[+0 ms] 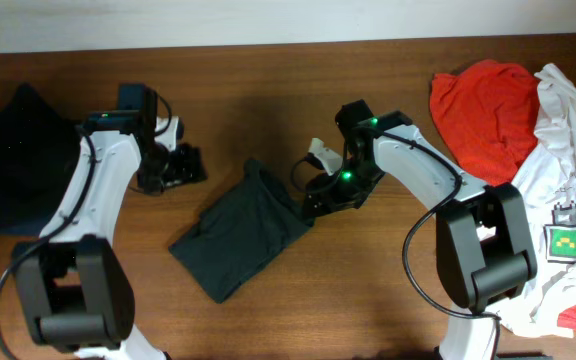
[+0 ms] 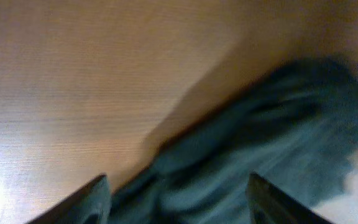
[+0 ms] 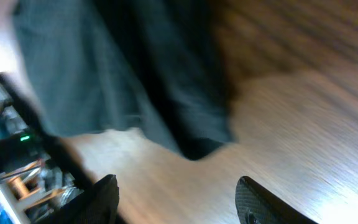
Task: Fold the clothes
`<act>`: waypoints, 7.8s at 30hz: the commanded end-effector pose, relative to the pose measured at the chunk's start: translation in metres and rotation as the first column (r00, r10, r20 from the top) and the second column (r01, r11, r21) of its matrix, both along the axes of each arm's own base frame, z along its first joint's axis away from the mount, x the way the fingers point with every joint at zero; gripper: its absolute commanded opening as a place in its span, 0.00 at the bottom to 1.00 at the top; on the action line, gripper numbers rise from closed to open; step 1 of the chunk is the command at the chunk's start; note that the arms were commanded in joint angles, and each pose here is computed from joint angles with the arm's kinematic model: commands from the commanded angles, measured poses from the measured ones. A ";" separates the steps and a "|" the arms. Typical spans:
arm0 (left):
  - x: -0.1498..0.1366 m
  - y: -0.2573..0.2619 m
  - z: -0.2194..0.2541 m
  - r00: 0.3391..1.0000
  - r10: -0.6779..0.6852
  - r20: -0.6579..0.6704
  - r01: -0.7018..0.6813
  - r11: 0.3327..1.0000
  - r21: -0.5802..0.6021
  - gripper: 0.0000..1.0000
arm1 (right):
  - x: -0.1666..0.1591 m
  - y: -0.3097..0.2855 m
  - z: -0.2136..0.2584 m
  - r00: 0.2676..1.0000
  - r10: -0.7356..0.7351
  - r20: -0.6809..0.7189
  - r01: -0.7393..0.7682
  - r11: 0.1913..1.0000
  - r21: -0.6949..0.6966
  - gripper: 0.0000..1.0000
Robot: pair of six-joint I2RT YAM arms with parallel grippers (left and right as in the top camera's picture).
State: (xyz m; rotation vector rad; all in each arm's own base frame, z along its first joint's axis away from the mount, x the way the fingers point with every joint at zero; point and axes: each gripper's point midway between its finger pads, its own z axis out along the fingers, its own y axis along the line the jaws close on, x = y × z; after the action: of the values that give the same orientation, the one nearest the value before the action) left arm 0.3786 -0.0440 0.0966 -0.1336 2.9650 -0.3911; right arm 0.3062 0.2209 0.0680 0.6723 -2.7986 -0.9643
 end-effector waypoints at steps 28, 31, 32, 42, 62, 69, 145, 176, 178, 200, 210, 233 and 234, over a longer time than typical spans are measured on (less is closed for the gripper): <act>-0.015 -0.027 -0.036 0.982 -0.158 -0.105 0.145 0.982 -0.120 0.73 | 0.081 0.097 0.038 0.923 -0.116 0.367 0.046 0.980 0.195 0.63; -0.015 -0.028 -0.036 0.982 -0.160 -0.104 0.148 0.982 -0.120 0.73 | 0.079 0.109 0.043 0.915 -0.098 0.392 0.012 0.976 0.217 0.65; -0.015 -0.028 -0.036 0.982 -0.160 -0.104 0.148 0.982 -0.120 0.73 | 0.079 0.110 0.038 0.911 -0.095 0.401 0.022 0.983 0.184 0.65; -0.016 -0.028 -0.036 0.981 -0.160 -0.110 0.147 0.982 -0.120 0.73 | 0.120 0.038 -0.026 0.823 -0.341 0.455 0.454 0.875 -0.166 0.15; -0.007 -0.104 -0.115 0.881 -0.472 0.003 0.449 0.836 -0.316 0.77 | 0.023 -0.085 0.052 0.909 -0.348 0.228 0.416 0.783 -0.463 0.53; -0.035 -0.106 -0.120 0.840 -0.524 -0.140 0.480 0.838 -0.260 0.01 | 0.024 -0.086 0.052 0.915 -0.327 0.236 0.402 0.790 -0.462 0.54; -0.122 0.009 0.138 0.815 -0.175 0.552 0.070 0.976 0.205 0.99 | -0.083 -0.206 0.127 0.539 -0.597 0.594 0.773 0.631 -0.067 0.99; -0.221 0.015 0.103 0.754 -0.171 0.634 0.050 0.978 0.205 0.99 | -0.078 -0.203 0.161 -0.222 -0.438 0.871 0.485 0.725 0.488 0.99; -0.221 0.015 0.103 0.754 -0.171 0.634 0.050 0.978 0.205 0.99 | -0.071 -0.203 0.150 -0.245 -0.363 0.899 0.476 0.762 0.438 0.99; -0.221 0.015 0.103 0.754 -0.171 0.634 0.050 0.978 0.205 0.99 | -0.061 -0.200 0.089 -0.139 -0.313 0.940 0.505 0.794 0.339 0.99; -0.226 0.016 0.109 0.718 -0.169 0.675 0.035 0.978 0.207 0.99 | -0.061 -0.200 0.089 -0.139 -0.313 0.940 0.505 0.794 0.339 0.99; -0.135 0.014 0.062 0.207 -0.132 0.969 -0.096 0.983 0.155 0.99 | -0.061 -0.200 0.089 -0.139 -0.313 0.940 0.505 0.794 0.339 0.99; -0.135 0.014 0.062 0.207 -0.132 0.969 -0.096 0.983 0.155 0.99 | -0.061 -0.200 0.089 -0.139 -0.313 0.940 0.505 0.794 0.339 0.99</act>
State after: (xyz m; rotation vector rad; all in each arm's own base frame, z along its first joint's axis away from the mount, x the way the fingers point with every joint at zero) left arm 0.2442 -0.0305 0.1605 0.1523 1.6315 -0.0903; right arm 0.2456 0.0197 0.1589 0.4167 -4.6227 -0.0474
